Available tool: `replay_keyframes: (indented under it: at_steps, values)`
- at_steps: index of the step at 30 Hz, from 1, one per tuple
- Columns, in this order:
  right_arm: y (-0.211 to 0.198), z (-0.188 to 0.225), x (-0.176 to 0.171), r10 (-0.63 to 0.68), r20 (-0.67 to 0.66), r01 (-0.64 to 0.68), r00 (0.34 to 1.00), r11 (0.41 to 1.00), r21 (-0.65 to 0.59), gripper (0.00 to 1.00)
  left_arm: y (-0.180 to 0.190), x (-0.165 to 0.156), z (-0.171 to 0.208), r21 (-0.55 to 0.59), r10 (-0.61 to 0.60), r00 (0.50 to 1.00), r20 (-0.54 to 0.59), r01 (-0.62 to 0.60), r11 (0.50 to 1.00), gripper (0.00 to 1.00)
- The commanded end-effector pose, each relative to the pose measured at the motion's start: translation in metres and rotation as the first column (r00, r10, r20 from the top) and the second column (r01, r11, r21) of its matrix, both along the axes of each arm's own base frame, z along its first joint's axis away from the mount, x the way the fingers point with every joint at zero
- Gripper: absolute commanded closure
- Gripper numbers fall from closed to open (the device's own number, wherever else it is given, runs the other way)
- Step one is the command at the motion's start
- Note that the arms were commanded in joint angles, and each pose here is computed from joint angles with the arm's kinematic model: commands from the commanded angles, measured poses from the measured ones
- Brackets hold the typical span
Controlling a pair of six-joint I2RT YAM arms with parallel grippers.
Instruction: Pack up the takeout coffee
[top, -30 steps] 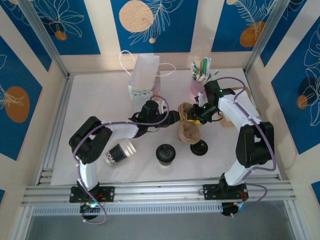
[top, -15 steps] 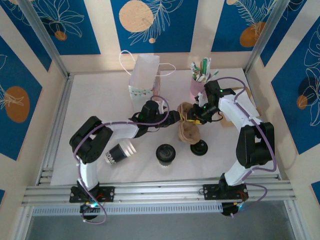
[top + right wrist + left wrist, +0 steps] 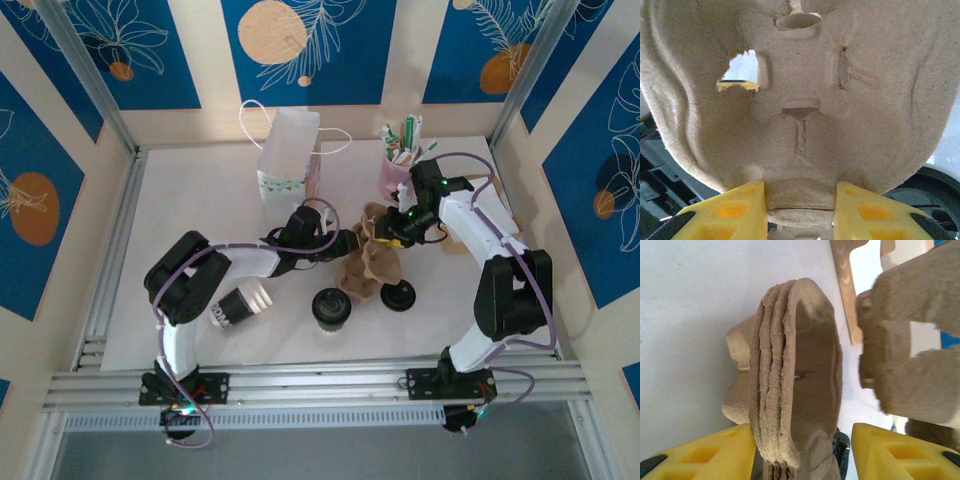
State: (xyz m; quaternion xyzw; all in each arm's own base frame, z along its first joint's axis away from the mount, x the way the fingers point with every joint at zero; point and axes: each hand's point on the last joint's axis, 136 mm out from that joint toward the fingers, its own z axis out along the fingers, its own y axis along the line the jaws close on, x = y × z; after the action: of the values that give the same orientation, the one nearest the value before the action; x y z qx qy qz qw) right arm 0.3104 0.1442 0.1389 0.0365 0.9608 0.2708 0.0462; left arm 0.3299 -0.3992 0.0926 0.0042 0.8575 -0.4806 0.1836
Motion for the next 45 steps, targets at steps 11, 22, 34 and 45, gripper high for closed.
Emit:
replay_keyframes:
  at_steps: [11,22,34,45]
  values:
    - [-0.007,0.041,-0.012,-0.038,0.084,0.038,0.996,0.999,-0.003,0.65,0.009,-0.027,0.072,0.054,-0.009,0.994,0.113,0.003,0.999,0.28]
    - [-0.001,0.079,-0.023,-0.034,0.172,0.028,0.985,0.999,0.037,0.65,0.084,-0.068,0.108,0.316,0.088,0.984,0.157,-0.134,0.939,0.0]
    - [0.008,0.114,-0.033,-0.011,0.248,-0.008,0.969,0.997,0.076,0.64,0.2,-0.107,0.111,0.661,0.288,0.952,0.102,-0.281,0.696,0.0]
    - [0.018,0.147,-0.031,-0.002,0.329,-0.037,0.944,0.993,0.111,0.65,0.248,-0.123,0.083,0.913,0.365,0.93,0.036,-0.178,0.366,0.11]
